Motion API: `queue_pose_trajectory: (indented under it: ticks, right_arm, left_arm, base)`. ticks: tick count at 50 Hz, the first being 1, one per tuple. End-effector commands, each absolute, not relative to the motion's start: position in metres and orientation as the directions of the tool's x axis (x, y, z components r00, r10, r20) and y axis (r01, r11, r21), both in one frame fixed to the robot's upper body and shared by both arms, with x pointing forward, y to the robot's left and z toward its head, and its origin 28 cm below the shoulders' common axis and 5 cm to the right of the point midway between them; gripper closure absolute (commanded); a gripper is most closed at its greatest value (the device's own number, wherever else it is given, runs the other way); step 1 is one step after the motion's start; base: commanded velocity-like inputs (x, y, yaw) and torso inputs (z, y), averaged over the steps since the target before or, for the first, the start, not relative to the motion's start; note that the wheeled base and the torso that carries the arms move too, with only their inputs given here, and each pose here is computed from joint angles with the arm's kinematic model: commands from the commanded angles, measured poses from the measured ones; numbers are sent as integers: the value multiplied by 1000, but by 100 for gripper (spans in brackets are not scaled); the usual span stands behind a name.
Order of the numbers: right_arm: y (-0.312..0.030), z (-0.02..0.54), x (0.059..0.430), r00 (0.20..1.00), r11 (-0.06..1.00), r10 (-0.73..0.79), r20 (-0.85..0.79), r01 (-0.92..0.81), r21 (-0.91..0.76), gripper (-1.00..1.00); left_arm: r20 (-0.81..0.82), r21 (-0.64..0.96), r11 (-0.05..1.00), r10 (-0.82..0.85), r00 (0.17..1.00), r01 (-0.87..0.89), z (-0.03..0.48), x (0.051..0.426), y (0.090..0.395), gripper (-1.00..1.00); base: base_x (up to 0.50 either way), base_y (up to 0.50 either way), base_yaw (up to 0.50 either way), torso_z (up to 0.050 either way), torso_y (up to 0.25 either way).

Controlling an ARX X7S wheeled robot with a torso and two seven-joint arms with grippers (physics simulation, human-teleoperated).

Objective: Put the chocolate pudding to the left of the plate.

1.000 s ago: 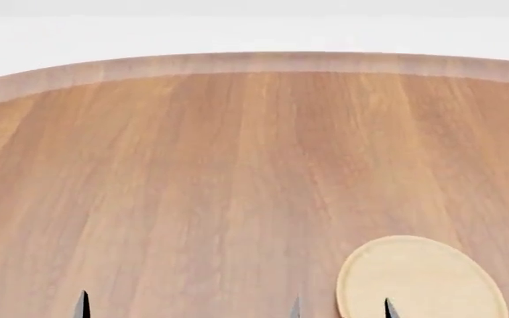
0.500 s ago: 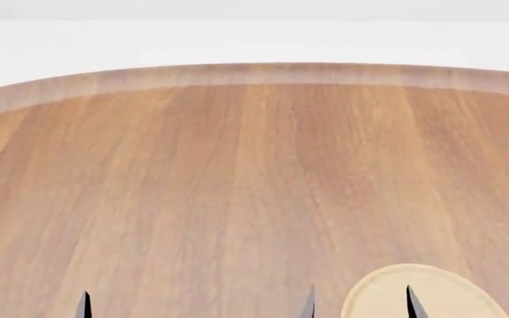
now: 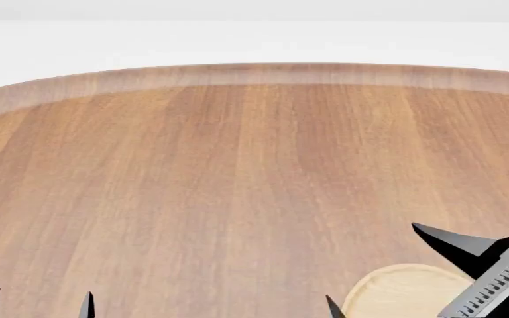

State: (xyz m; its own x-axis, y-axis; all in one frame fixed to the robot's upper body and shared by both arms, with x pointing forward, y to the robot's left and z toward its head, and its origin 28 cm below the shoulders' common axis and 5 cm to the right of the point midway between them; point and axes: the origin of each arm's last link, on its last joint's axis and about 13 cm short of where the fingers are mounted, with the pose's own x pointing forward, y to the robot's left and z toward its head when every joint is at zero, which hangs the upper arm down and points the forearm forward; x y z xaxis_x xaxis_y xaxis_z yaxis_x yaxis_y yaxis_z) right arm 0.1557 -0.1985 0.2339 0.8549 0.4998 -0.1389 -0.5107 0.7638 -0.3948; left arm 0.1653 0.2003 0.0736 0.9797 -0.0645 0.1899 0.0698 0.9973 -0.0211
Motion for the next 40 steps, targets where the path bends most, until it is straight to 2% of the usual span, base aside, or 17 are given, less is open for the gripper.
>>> queue_pose_trajectory:
  ticks: [1,4,18,40]
  right_arm:
    - [-217,247,133,558,473,579,-595,-824,-312,-100]
    - [-217,241,130,478,398,571,-667,-872,-284,-100]
    - [-213,206,142,396,341,590,-704,-912,-228,-100]
    - [-234,189,158,454,426,557,-695,-875,-230,-100]
  left_arm:
    - [183,-20,997,-68,981,73,73,166,200,-100]
    - [183,-19,997,-71,980,75,73,166,199,-100]
    - [176,-15,997,-73,982,76,69,168,199,-100]
    - [170,-8,996,-83,982,86,67,168,197,-100]
  base:
    - [0,0,0,0,0]
    - [0,0,0,0,0]
    - [0,0,0,0,0]
    - [0,0,0,0,0]
